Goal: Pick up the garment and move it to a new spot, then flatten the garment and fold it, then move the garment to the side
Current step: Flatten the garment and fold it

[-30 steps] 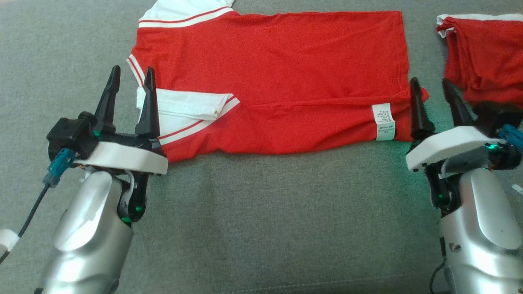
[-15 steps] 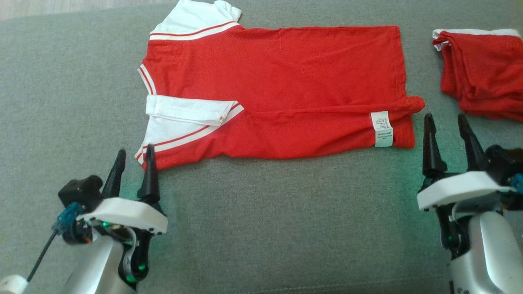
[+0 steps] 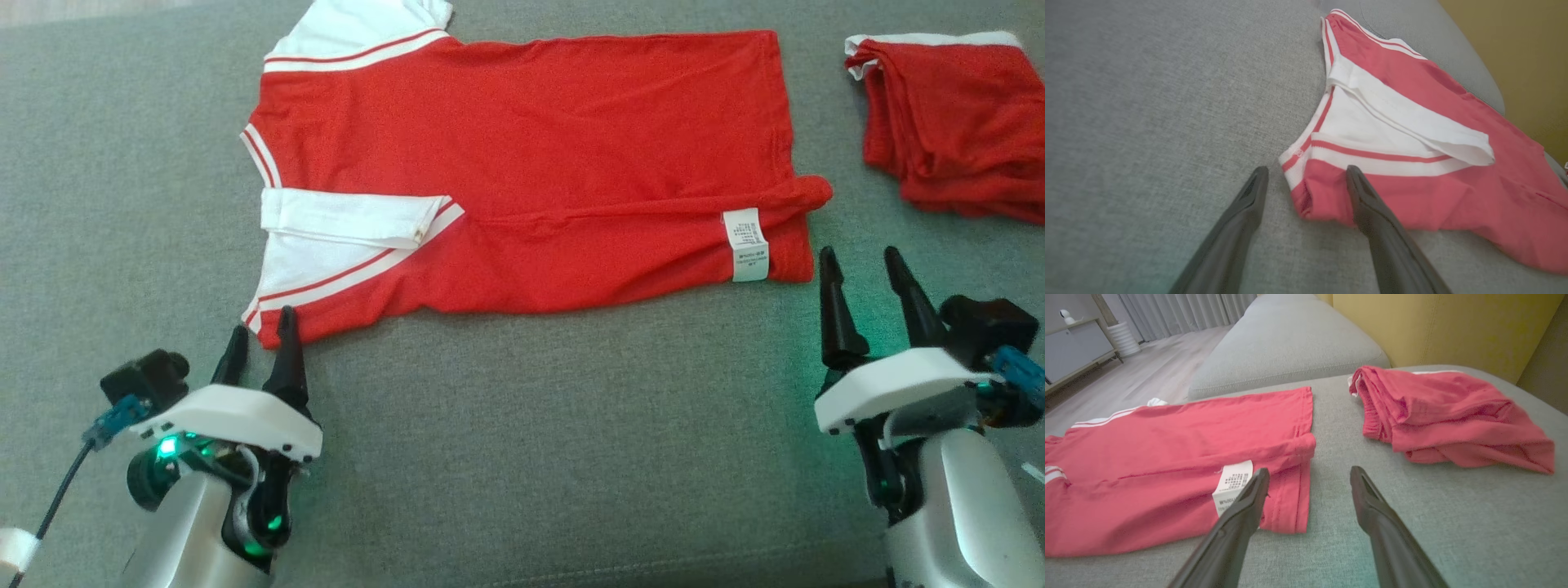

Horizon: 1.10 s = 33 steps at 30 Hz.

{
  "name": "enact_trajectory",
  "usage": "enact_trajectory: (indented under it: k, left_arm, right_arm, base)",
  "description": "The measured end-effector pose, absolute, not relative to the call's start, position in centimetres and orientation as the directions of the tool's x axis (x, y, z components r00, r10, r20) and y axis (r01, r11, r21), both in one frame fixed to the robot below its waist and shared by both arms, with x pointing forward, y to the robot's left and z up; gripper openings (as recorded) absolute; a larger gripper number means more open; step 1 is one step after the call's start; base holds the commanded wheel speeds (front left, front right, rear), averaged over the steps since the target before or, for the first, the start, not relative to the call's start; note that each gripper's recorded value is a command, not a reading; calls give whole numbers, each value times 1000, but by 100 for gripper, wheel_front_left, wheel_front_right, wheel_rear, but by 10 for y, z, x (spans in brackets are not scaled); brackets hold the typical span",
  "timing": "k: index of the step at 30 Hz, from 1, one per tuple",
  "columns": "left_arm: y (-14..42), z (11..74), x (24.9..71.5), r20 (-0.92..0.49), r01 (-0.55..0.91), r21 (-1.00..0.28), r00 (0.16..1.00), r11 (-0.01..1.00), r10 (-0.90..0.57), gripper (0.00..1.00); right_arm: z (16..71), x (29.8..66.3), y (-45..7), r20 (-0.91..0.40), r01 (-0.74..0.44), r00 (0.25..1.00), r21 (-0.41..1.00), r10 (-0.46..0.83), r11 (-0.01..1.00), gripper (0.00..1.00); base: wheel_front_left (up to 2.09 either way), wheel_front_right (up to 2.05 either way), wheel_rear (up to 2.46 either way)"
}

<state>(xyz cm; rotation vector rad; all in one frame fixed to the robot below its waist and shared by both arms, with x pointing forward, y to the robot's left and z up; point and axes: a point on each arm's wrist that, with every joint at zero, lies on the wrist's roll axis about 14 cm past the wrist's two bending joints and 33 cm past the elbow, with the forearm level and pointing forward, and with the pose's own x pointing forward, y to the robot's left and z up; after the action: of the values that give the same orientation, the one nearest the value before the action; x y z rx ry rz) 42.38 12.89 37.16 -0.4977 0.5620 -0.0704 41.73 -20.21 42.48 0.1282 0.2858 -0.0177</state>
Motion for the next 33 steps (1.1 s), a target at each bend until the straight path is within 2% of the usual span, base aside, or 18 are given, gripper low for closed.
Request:
enact_trajectory:
  k: [3,4,5,6,7,16,17,18,19,20,21,33]
  left_arm:
    - [127,371,428,-493,-76,-484,847,872,-200,100]
    - [126,370,429,-493,-77,-489,846,869,-202,93]
    - [124,371,432,-488,-74,-501,847,862,-211,38]
    - [123,371,433,-490,-73,-502,845,862,-213,9]
    - [121,371,434,-486,-67,-506,846,860,-220,0]
    - [123,380,438,-433,-46,-507,877,861,-208,0]
    - [124,381,439,-425,-45,-506,882,861,-204,0]
    - [124,384,440,-418,-41,-504,886,863,-202,0]
    - [124,386,441,-410,-33,-505,889,862,-206,0]
    - [124,389,442,-397,-27,-507,894,862,-205,0]
    - [124,393,444,-383,-21,-507,901,862,-204,0]
    - [119,461,458,-165,118,-506,959,854,-230,0]
  right_arm:
    - [415,417,-200,-317,33,948,125,8,992,100]
    - [413,418,-199,-325,33,946,128,10,991,100]
    - [409,422,-198,-338,31,941,134,17,990,100]
    - [406,424,-196,-352,29,936,136,21,990,100]
    - [402,425,-195,-364,28,931,138,25,990,100]
    - [366,427,-178,-487,12,870,173,75,985,100]
    - [365,430,-176,-492,4,867,173,83,985,89]
    - [365,432,-173,-495,-3,864,172,89,985,58]
    - [366,435,-172,-499,-9,861,172,95,985,34]
    - [366,437,-170,-500,-15,860,173,101,985,13]
    - [367,439,-168,-499,-19,860,177,106,984,0]
    - [410,453,-172,-384,0,918,246,97,969,0]
  base:
    - [0,0,0]
    - [0,0,0]
    - [0,0,0]
    - [0,0,0]
    - [0,0,0]
    - [0,0,0]
    - [0,0,0]
    - [0,0,0]
    - [0,0,0]
    - [0,0,0]
    - [0,0,0]
    - [0,0,0]
